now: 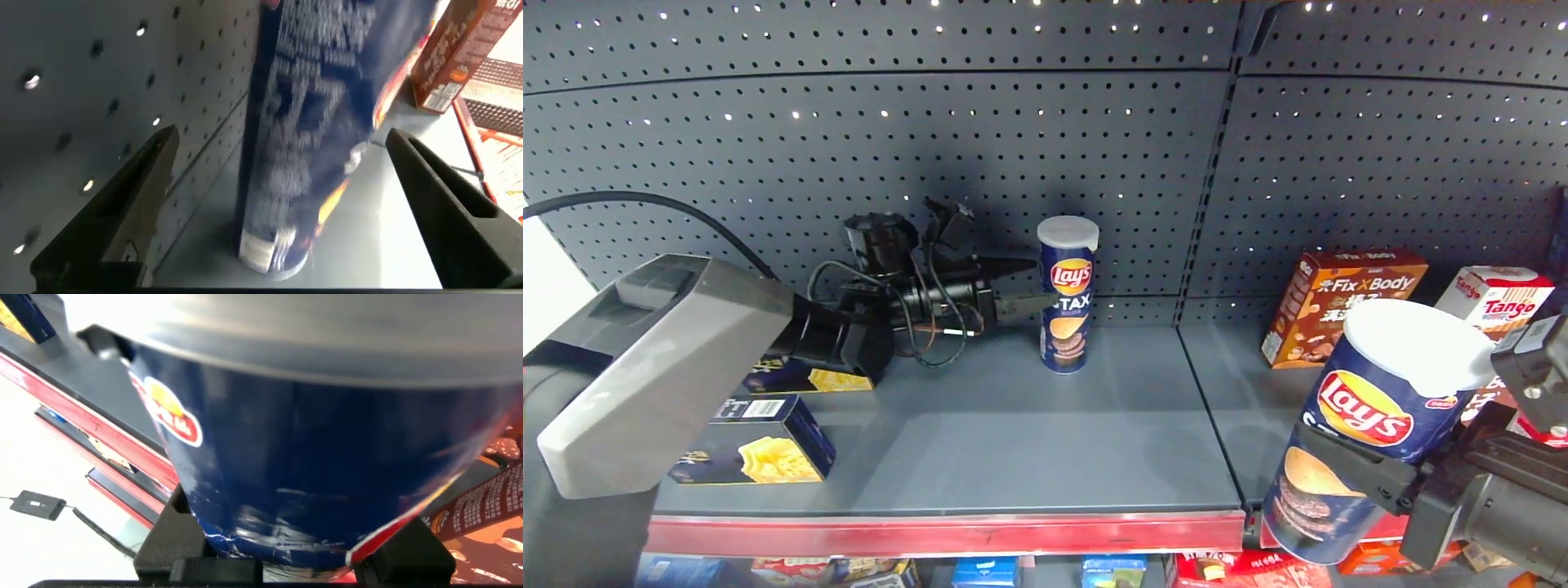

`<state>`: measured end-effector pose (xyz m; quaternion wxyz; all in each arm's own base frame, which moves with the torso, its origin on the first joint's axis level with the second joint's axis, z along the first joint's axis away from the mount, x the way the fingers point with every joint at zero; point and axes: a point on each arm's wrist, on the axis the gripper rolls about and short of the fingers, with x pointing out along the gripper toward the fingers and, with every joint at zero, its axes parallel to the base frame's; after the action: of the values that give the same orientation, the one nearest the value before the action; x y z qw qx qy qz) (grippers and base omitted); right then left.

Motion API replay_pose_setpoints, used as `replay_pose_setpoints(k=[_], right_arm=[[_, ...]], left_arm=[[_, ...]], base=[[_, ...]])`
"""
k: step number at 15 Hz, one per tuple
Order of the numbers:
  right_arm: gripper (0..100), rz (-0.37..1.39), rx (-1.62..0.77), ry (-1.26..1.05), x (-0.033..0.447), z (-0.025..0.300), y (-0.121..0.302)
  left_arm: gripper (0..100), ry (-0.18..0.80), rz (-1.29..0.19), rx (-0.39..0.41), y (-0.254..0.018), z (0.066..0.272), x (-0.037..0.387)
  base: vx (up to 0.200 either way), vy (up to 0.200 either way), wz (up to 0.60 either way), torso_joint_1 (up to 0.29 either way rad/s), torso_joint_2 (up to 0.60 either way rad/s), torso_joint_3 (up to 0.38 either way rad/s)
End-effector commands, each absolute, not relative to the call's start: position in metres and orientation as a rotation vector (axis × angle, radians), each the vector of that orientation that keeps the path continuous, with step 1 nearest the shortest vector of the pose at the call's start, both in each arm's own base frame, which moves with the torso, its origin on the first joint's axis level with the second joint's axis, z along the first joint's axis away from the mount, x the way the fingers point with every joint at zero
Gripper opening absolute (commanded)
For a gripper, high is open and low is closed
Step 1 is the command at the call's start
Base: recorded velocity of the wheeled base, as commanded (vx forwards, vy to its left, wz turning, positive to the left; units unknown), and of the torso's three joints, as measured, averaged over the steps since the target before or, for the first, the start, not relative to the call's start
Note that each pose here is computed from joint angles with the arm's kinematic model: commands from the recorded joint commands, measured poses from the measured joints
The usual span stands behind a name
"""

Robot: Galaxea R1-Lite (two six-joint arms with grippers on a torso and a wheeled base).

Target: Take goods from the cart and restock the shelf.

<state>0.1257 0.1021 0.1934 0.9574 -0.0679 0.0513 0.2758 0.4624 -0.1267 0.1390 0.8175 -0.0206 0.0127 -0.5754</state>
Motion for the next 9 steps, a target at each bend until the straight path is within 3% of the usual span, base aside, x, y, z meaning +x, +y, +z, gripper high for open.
replay_pose_setpoints(k=[1, 9], right_arm=[[0, 0.553, -0.137, 0.103, 0.126, 0.194, 0.101], [0, 0.543, -0.135, 0.101, 0.127, 0.194, 0.100]], left_arm=[[100, 0.021, -1.247, -0.042, -0.138, 0.138, 0.466], [100, 0.032, -1.288, -0.045, -0.160, 0.129, 0.467]], base=[[0.000, 0.000, 0.00, 0.000, 0.00, 0.000], [0.000, 0.000, 0.00, 0.000, 0.00, 0.000]])
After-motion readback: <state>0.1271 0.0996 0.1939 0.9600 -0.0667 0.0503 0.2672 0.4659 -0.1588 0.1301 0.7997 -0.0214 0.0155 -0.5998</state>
